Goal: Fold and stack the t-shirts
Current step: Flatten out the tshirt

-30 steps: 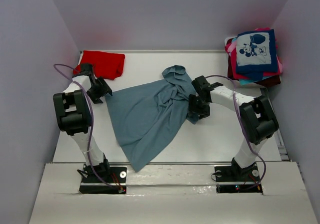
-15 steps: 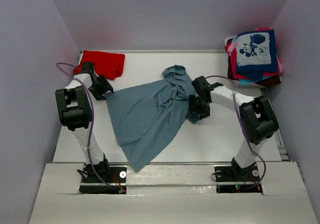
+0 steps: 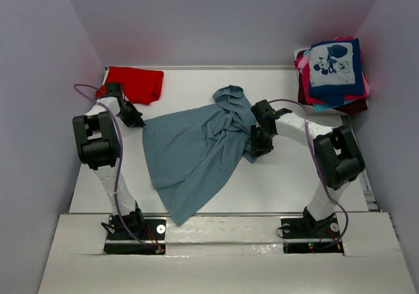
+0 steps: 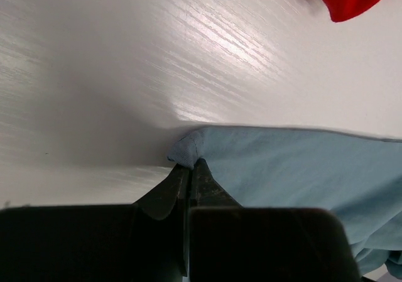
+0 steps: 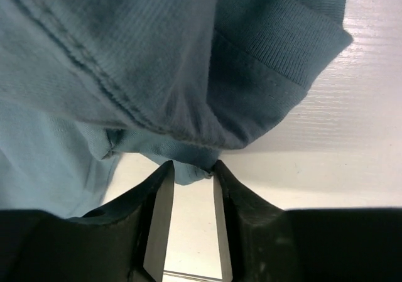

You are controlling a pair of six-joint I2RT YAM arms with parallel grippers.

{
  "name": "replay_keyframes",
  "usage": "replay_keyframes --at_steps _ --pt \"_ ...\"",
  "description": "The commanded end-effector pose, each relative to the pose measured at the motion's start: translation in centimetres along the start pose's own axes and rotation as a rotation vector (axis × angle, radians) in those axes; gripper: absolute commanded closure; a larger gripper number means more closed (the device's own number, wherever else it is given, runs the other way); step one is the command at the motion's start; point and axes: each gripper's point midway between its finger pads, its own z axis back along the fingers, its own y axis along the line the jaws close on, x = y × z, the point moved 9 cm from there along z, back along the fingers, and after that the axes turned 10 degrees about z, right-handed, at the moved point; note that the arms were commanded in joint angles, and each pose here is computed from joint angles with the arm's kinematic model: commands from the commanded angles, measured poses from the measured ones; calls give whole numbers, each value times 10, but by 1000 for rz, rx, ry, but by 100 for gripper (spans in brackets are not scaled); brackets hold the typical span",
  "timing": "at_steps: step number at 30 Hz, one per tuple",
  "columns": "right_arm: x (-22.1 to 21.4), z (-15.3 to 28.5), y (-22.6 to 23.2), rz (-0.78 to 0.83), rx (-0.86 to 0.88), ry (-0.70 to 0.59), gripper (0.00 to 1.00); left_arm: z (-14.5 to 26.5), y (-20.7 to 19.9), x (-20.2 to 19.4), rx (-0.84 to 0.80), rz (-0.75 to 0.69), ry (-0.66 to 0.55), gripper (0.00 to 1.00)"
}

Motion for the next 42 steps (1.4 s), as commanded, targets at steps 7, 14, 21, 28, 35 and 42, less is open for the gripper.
replay_keyframes --at_steps 7,14,21,28,35,42 --pt "8 9 4 1 -13 -24 77 -9 10 2 68 12 8 94" --pt "-1 39 -4 -22 -93 -47 82 -4 1 16 52 36 -30 94" --pt "-15 69 -14 -70 -137 -89 93 5 -5 34 41 53 -59 94" --pt "-19 60 -14 -85 -104 -65 88 7 -4 39 33 57 -61 94" --pt "-5 36 -12 -54 -98 -52 51 6 -2 35 32 55 -52 94" --pt "7 6 -9 -42 -84 -41 55 10 0 37 21 58 -54 94"
